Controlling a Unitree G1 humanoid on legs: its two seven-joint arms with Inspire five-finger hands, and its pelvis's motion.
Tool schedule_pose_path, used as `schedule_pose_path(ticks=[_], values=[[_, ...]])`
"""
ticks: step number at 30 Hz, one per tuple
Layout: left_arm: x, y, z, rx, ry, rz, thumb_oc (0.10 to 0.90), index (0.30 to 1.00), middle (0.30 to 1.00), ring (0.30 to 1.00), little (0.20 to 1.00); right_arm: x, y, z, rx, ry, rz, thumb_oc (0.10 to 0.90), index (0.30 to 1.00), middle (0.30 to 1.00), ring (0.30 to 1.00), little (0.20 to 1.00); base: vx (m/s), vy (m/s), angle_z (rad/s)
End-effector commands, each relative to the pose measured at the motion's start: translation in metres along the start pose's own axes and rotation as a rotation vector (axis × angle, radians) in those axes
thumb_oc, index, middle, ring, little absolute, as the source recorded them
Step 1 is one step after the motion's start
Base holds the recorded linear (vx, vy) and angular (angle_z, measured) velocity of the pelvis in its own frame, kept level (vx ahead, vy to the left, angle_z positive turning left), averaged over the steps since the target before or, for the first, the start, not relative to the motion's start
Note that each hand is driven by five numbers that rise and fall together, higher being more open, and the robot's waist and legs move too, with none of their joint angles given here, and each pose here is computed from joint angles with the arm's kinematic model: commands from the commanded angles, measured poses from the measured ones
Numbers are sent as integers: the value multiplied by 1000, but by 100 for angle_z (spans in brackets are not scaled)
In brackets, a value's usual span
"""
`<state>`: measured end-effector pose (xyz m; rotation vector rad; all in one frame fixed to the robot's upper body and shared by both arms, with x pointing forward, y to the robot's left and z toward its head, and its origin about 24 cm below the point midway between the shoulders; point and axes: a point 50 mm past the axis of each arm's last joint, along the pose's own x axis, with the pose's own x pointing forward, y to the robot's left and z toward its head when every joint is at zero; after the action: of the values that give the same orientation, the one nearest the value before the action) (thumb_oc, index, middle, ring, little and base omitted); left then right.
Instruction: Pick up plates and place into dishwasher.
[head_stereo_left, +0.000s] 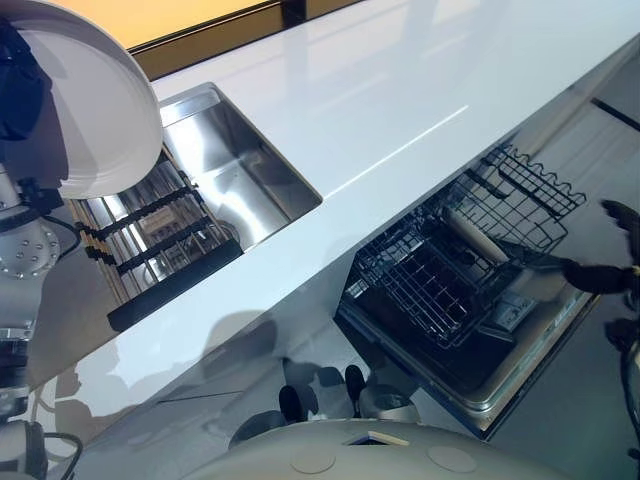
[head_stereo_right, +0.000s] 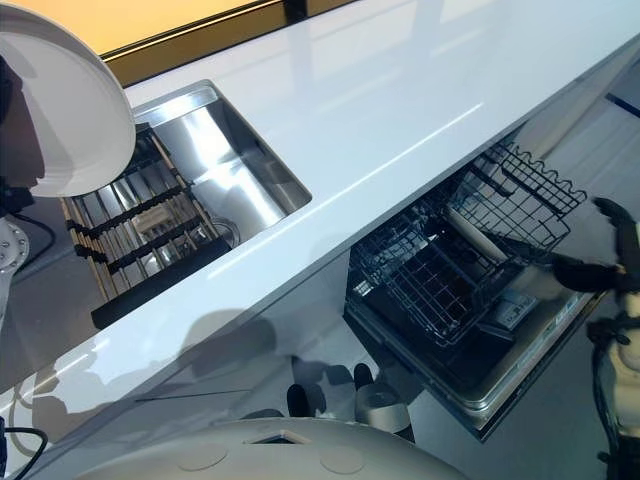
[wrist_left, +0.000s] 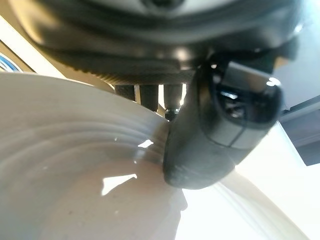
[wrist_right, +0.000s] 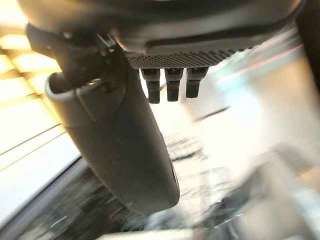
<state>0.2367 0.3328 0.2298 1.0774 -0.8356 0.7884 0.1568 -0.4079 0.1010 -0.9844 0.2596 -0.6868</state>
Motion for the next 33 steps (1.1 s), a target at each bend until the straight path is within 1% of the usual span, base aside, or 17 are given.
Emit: schedule_pose_path(ticks=[1, 2, 4, 6, 7, 10, 11, 12, 14, 15, 18, 19, 23, 27, 33], values=[[40, 6, 17, -26, -66, 152, 100, 300, 300, 300, 200, 22, -98, 90, 378, -461, -524, 800, 900, 900, 900, 900, 14, 19, -14], [42, 3, 20, -31, -62, 152, 100, 300, 300, 300, 200, 18, -98, 104, 488, -544, -499, 800, 900, 900, 900, 900, 4, 19, -10], [45, -2, 24, -35, -62, 159, 100, 300, 300, 300, 200, 7, -91, 130, 716, -741, -371, 800, 900, 900, 900, 900, -8, 13, -14], [46, -5, 26, -42, -62, 164, 100, 300, 300, 300, 200, 3, -87, 140, 801, -828, -301, 800, 900, 900, 900, 900, 4, 9, -8], [47, -10, 29, -52, -66, 166, 100, 300, 300, 300, 200, 0, -81, 153, 894, -913, -215, 800, 900, 900, 900, 900, 5, 2, -4], [48, -22, 33, -80, -65, 156, 100, 300, 300, 300, 200, -2, -68, 178, 997, -1036, -52, 800, 900, 900, 900, 900, 7, -9, 3], [48, -32, 37, -113, -57, 130, 100, 300, 300, 300, 200, -2, -58, 195, 1039, -1074, 51, 800, 900, 900, 900, 900, 19, -24, 11], [49, -32, 38, -115, -58, 130, 100, 300, 300, 300, 200, -2, -57, 196, 1044, -1077, 59, 800, 900, 900, 900, 900, 22, -37, 17], [48, -43, 44, -155, -53, 97, 100, 300, 300, 300, 200, -4, -46, 216, 1102, -1102, 169, 800, 900, 900, 900, 900, 25, -40, 22], [46, -51, 51, -195, -47, 75, 100, 300, 300, 300, 200, -7, -37, 232, 1125, -1114, 231, 800, 900, 900, 900, 900, 27, -40, 23], [44, -61, 58, -257, -30, 48, 100, 300, 300, 300, 200, -11, -26, 250, 1140, -1132, 291, 800, 900, 900, 900, 900, 19, -43, 29], [43, -67, 64, -291, -22, 37, 100, 300, 300, 300, 200, -15, -19, 263, 1163, -1139, 325, 800, 900, 900, 900, 900, 29, -41, 31], [43, -78, 78, -329, -30, 31, 100, 300, 300, 300, 200, -25, -10, 286, 1223, -1159, 371, 800, 900, 900, 900, 900, 9, -45, 27], [43, -84, 92, -344, -54, 51, 100, 300, 300, 300, 200, -35, -2, 307, 1308, -1162, 428, 800, 900, 900, 900, 900, 32, -35, 23], [42, -86, 99, -359, -40, 127, 100, 300, 300, 300, 200, -49, 17, 330, 1410, -1111, 605, 800, 900, 900, 900, 900, 25, -27, 24]])
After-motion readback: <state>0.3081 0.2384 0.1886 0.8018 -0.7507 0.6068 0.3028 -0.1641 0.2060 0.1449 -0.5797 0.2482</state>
